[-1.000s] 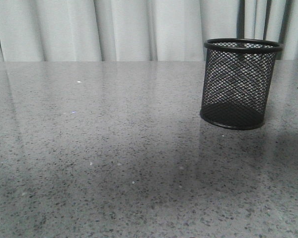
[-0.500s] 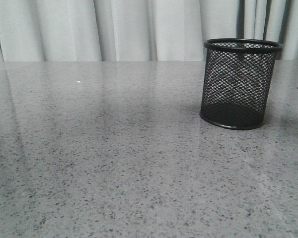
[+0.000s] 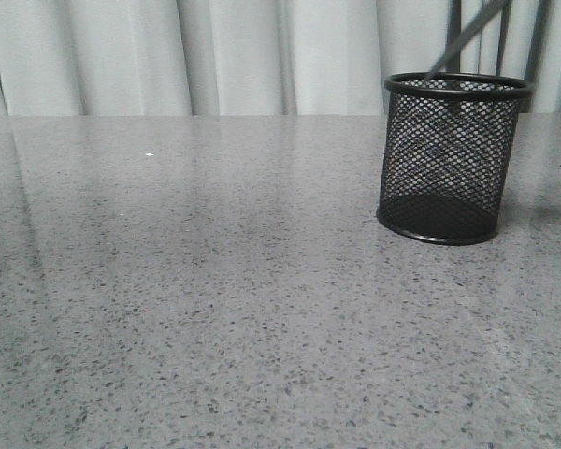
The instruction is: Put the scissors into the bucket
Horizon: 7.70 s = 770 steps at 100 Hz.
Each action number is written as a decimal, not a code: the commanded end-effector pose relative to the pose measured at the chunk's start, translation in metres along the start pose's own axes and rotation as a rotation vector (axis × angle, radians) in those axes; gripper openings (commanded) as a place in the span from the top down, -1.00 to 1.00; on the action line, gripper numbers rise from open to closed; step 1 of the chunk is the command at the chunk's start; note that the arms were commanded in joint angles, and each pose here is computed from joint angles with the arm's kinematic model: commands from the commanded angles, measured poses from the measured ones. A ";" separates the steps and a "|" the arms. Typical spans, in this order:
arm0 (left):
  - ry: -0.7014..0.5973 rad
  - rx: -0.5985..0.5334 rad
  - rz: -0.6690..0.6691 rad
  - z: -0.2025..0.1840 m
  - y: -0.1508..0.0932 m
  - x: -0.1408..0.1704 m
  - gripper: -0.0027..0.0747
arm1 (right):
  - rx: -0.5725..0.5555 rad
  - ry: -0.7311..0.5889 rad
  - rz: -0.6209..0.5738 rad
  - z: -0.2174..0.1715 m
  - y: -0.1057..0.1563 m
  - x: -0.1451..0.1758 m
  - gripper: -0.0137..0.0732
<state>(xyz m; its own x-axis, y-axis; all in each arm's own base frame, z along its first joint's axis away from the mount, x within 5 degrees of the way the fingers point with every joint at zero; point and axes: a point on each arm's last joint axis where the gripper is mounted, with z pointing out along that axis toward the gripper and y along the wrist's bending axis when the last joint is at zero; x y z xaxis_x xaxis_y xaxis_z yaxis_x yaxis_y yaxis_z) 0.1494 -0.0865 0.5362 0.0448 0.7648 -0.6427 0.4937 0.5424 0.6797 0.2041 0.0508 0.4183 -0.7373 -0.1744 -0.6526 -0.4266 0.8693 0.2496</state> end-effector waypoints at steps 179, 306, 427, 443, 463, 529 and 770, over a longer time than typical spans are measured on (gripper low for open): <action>-0.025 -0.068 -0.012 -0.018 0.010 0.001 -0.15 | 0.209 -0.103 -0.019 -0.015 -0.020 -0.054 0.09; -0.487 -0.019 -0.500 -0.009 -0.115 0.106 0.99 | 0.345 -1.017 -0.045 -0.050 0.014 0.170 0.85; -0.630 -0.041 -0.508 -0.021 -0.183 0.184 0.99 | 0.326 -0.944 -0.044 -0.026 0.011 0.206 0.85; -0.588 -0.051 -0.560 -0.017 -0.185 0.189 0.99 | 0.326 -0.944 -0.044 -0.026 0.011 0.206 0.85; -0.419 -0.189 -0.739 0.002 -0.197 0.220 0.99 | 0.326 -0.944 -0.044 -0.026 0.011 0.206 0.85; -0.291 -0.422 -0.889 0.008 -0.230 0.272 0.99 | 0.326 -0.946 -0.044 -0.026 0.011 0.206 0.85; -0.291 -0.421 -0.895 0.008 -0.230 0.272 0.99 | 0.518 -0.836 -0.131 0.059 -0.034 0.263 0.85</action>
<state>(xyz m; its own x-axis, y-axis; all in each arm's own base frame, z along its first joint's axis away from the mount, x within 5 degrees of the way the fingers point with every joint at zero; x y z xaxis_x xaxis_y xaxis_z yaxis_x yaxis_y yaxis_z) 0.0557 -0.0060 0.2046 -0.0141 -0.0402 -0.9991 0.1067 0.9934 -0.0415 0.0559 0.0029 0.1937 -0.0890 -0.0665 -0.9938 -0.0588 0.9964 -0.0614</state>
